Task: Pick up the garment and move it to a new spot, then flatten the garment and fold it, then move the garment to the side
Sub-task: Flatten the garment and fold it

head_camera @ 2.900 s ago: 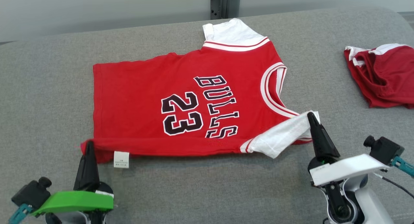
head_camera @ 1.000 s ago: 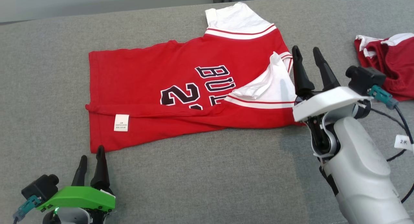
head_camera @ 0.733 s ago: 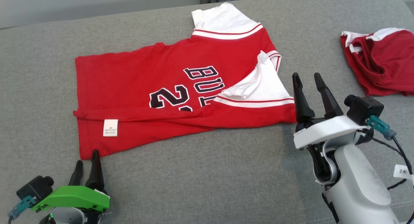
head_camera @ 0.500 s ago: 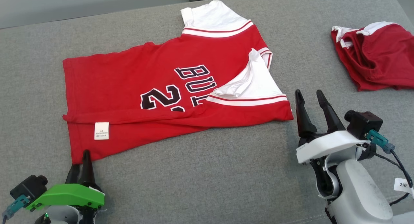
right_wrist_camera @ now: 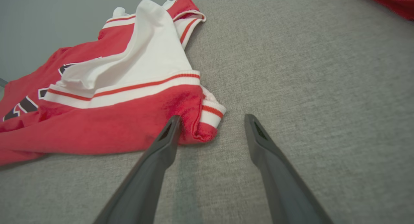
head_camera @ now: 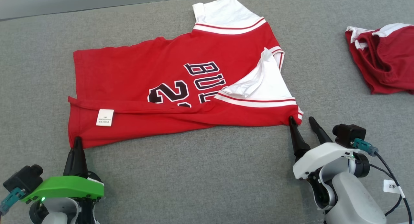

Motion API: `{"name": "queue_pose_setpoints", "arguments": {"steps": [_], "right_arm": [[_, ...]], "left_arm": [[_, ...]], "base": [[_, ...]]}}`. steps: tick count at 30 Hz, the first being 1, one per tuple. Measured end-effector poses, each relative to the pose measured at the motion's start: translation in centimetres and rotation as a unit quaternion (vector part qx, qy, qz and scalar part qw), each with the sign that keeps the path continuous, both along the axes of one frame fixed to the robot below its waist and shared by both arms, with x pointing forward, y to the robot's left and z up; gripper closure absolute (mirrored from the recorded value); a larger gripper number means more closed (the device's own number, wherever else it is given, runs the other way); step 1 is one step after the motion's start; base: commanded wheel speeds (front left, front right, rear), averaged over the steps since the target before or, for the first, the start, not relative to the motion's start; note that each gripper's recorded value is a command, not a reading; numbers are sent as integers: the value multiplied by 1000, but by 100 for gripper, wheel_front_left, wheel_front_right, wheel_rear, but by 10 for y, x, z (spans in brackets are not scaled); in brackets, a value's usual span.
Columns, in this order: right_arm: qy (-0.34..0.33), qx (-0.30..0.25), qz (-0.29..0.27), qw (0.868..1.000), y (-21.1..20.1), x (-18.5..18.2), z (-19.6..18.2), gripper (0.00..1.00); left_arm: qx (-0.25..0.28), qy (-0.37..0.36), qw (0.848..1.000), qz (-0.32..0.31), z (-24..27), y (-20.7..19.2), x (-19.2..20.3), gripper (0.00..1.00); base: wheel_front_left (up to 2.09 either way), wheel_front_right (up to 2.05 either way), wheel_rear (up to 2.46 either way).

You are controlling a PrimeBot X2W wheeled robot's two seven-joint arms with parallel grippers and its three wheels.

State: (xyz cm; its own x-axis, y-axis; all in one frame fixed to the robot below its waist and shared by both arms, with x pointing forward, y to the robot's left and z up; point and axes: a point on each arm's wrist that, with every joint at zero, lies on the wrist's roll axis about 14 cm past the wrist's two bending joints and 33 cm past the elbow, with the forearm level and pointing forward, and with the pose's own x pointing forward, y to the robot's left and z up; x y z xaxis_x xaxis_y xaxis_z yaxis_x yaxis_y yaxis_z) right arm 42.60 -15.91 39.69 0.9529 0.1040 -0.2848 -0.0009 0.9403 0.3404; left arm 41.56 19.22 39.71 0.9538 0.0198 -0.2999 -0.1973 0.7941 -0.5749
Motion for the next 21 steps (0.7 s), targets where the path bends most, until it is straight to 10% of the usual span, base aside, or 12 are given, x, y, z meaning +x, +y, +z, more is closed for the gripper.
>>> {"name": "queue_pose_setpoints", "arguments": {"steps": [5,9,21], "right_arm": [[19,25,9,999,12,7,-8,0],[26,38,13,999,18,14,-9,100],[-31,79,-1,996,0,34,43,100]], "left_arm": [[3,-5,1000,3,6,4,-3,100],[7,-10,1000,5,9,6,-4,100],[27,-80,996,-33,52,1,5,100]], "base": [[0,0,0],[0,0,0],[0,0,0]]}}
